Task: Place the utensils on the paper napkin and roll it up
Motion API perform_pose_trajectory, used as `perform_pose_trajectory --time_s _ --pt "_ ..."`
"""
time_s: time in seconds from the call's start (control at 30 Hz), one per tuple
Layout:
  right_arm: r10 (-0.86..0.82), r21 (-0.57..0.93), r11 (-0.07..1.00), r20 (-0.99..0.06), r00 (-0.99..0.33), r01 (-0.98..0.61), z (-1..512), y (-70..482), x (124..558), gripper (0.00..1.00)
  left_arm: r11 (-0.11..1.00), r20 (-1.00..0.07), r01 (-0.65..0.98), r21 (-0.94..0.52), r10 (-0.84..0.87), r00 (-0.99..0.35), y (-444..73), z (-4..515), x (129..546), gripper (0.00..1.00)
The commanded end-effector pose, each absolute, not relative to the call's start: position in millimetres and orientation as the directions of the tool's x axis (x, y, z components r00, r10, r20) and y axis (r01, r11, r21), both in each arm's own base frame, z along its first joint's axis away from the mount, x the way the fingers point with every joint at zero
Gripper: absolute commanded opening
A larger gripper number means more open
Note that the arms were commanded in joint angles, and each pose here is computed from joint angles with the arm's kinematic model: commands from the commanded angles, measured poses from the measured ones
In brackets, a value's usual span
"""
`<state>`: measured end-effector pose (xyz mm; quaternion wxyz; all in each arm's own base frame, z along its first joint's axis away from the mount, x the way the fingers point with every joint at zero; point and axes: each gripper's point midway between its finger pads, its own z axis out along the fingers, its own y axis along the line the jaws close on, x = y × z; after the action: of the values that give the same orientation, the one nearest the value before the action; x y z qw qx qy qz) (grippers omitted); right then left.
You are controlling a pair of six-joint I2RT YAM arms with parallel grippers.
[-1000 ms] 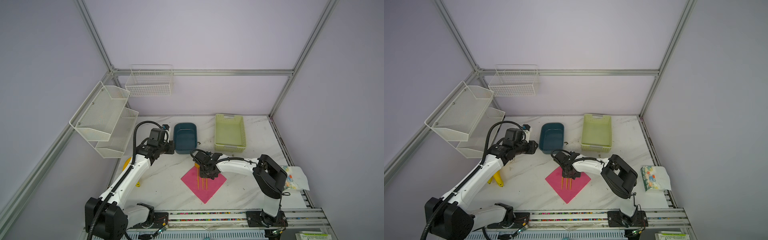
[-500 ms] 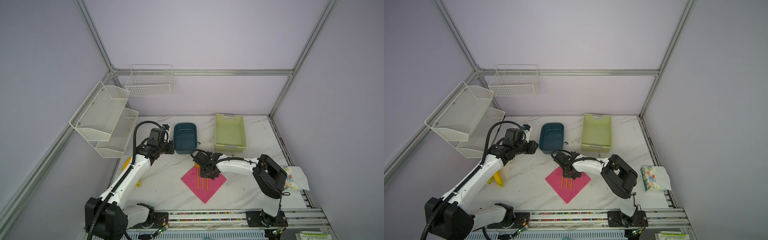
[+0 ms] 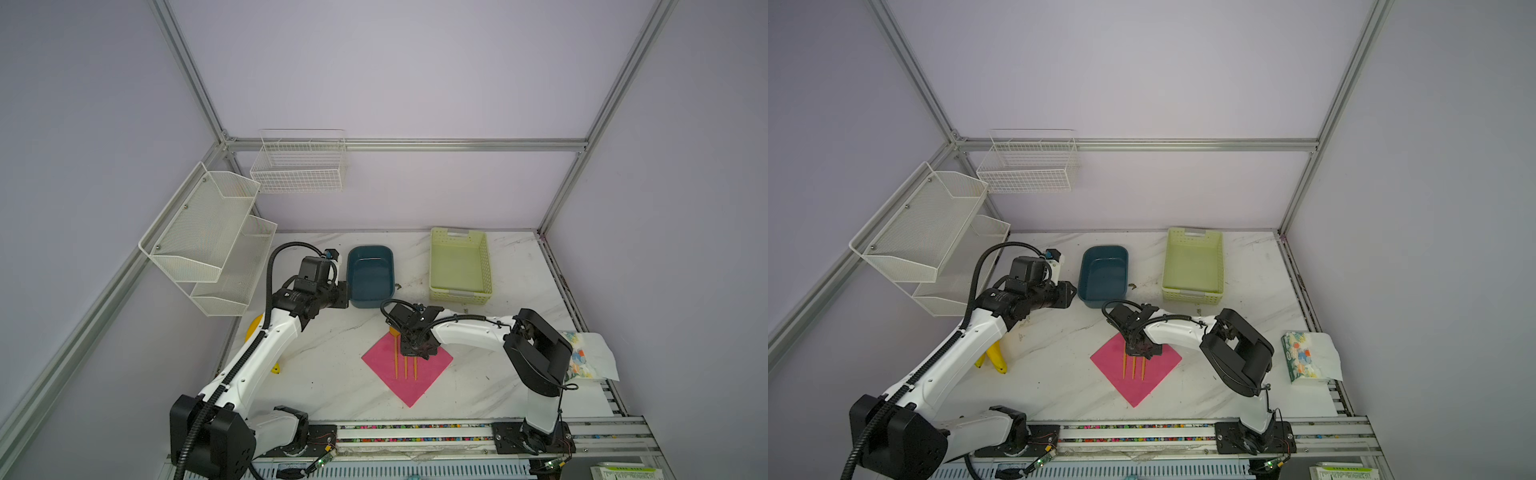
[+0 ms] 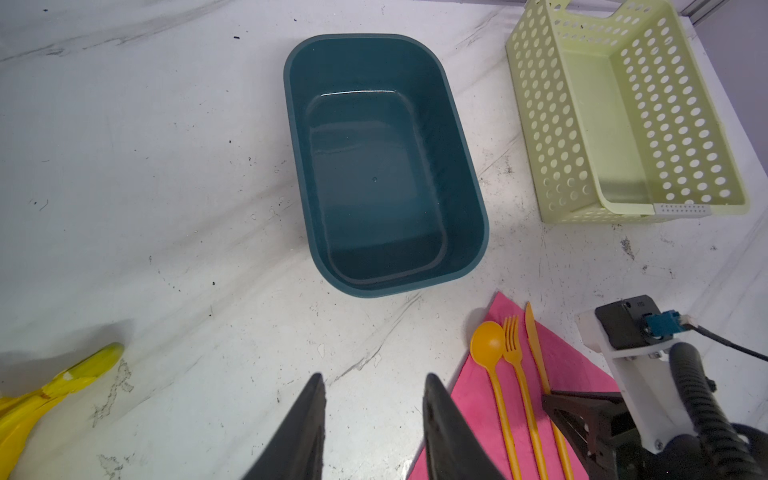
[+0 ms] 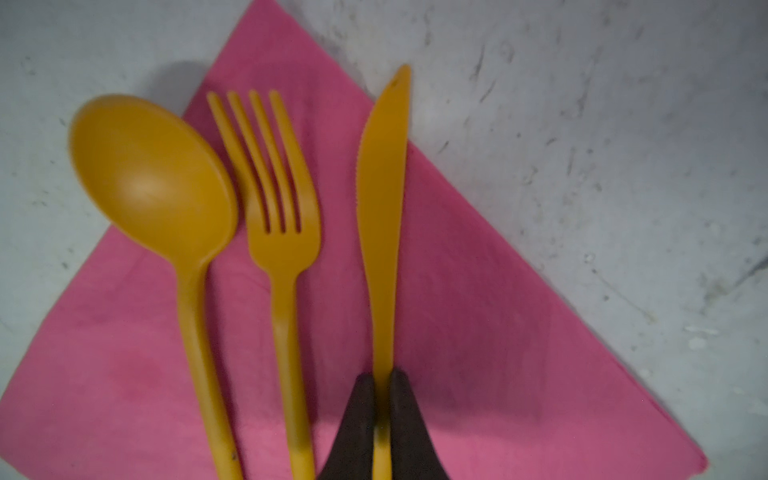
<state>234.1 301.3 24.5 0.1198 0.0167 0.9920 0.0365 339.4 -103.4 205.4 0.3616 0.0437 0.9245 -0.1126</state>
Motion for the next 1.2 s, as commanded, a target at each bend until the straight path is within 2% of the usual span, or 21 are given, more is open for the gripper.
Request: perform_pose_trajectory --time_s 0.0,0.2,0.67,0.9,1.03,1.17 --pt "0.024 0.024 1.000 -0.230 -0.973 0.019 18 294 230 0.12 0.968 -0.695 0.179 -0.176 0.007 -0.719 -102 205 338 0.39" --pt "0.028 0.025 0.999 -0.234 -0.972 0.023 19 293 231 0.14 0.968 -0.693 0.180 -0.177 0.008 -0.721 -102 204 337 0.39" --pt "0.065 0.077 0.996 -0.279 -0.958 0.046 49 297 236 0.27 0.967 -0.691 0.180 -0.181 0.006 -0.723 -103 203 338 0.39" --pt "0.062 0.101 0.994 -0.325 -0.944 0.031 73 297 242 0.28 0.967 -0.680 0.178 -0.183 0.007 -0.733 -103 198 337 0.39" --pt "-0.013 0.091 0.994 -0.373 -0.928 -0.051 87 296 247 0.27 0.965 -0.664 0.179 -0.193 0.006 -0.747 -105 192 336 0.39" --pt "-0.162 0.075 0.975 -0.407 -0.899 -0.210 99 304 249 0.27 0.968 -0.662 0.172 -0.184 0.008 -0.750 -103 189 337 0.39"
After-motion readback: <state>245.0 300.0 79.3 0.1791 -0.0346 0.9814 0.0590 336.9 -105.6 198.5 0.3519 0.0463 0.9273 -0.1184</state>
